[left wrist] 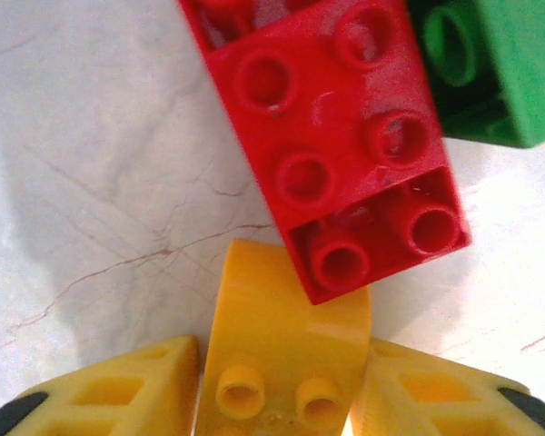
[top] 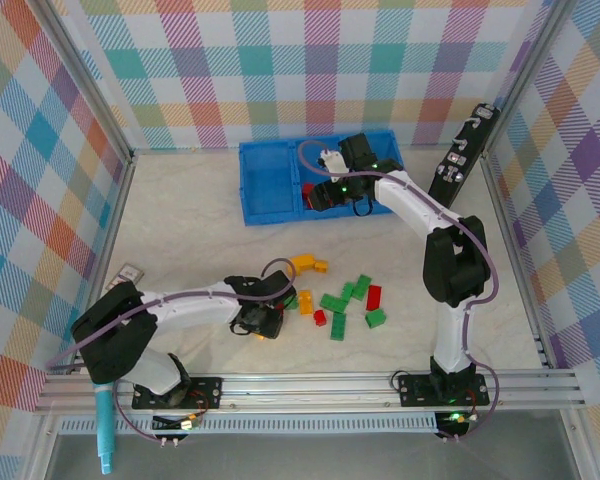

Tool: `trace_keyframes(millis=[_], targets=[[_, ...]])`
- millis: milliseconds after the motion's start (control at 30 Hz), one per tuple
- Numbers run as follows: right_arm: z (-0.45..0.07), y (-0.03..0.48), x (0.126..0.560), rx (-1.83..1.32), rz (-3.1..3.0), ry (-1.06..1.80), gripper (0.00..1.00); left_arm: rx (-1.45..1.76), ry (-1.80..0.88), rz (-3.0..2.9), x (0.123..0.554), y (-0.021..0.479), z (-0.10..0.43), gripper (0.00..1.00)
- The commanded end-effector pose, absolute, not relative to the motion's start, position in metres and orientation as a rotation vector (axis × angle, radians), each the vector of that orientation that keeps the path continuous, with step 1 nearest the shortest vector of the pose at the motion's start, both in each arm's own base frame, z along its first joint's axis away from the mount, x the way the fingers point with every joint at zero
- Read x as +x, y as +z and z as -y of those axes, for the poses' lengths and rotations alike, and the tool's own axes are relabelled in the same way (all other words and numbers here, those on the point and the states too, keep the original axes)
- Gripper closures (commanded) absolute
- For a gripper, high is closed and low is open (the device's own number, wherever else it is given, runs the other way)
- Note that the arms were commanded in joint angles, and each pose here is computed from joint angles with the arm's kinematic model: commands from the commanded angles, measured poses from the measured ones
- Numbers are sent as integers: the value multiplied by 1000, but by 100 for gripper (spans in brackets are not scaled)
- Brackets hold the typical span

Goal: Sort the legos into containers by color
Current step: Pick up the lego from the middle-left of the table, then place the lego in the container.

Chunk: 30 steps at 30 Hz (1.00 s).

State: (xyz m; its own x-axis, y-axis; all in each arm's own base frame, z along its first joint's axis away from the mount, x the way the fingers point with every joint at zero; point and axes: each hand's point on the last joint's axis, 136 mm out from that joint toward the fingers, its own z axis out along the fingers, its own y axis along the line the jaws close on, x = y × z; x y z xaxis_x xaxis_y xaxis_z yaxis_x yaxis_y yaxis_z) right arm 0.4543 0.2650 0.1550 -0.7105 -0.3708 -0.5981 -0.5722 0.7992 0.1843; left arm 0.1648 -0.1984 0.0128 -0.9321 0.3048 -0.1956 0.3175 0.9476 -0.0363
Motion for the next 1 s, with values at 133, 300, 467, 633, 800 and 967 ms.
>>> trace_keyframes(millis=[133,300,467,633,800,967], targets=[[-256,181,446,-681,-2402,462,25,439,-209,-3079,126,-13,202,74],[-241,197,424,-601,-2410,560,24,582,-281,-2949,139,24,214,79],[-223,218,397,-523,-2390,602,24,711,-345,-2682,176,96,238,78],[-187,230,361,-364,-2392,513,23,734,-335,-2480,242,175,279,77],[-148,229,313,-202,-2394,437,21,818,-345,-2281,319,236,352,77],[-118,204,264,-10,-2493,402,20,792,-399,-2186,395,252,407,77]])
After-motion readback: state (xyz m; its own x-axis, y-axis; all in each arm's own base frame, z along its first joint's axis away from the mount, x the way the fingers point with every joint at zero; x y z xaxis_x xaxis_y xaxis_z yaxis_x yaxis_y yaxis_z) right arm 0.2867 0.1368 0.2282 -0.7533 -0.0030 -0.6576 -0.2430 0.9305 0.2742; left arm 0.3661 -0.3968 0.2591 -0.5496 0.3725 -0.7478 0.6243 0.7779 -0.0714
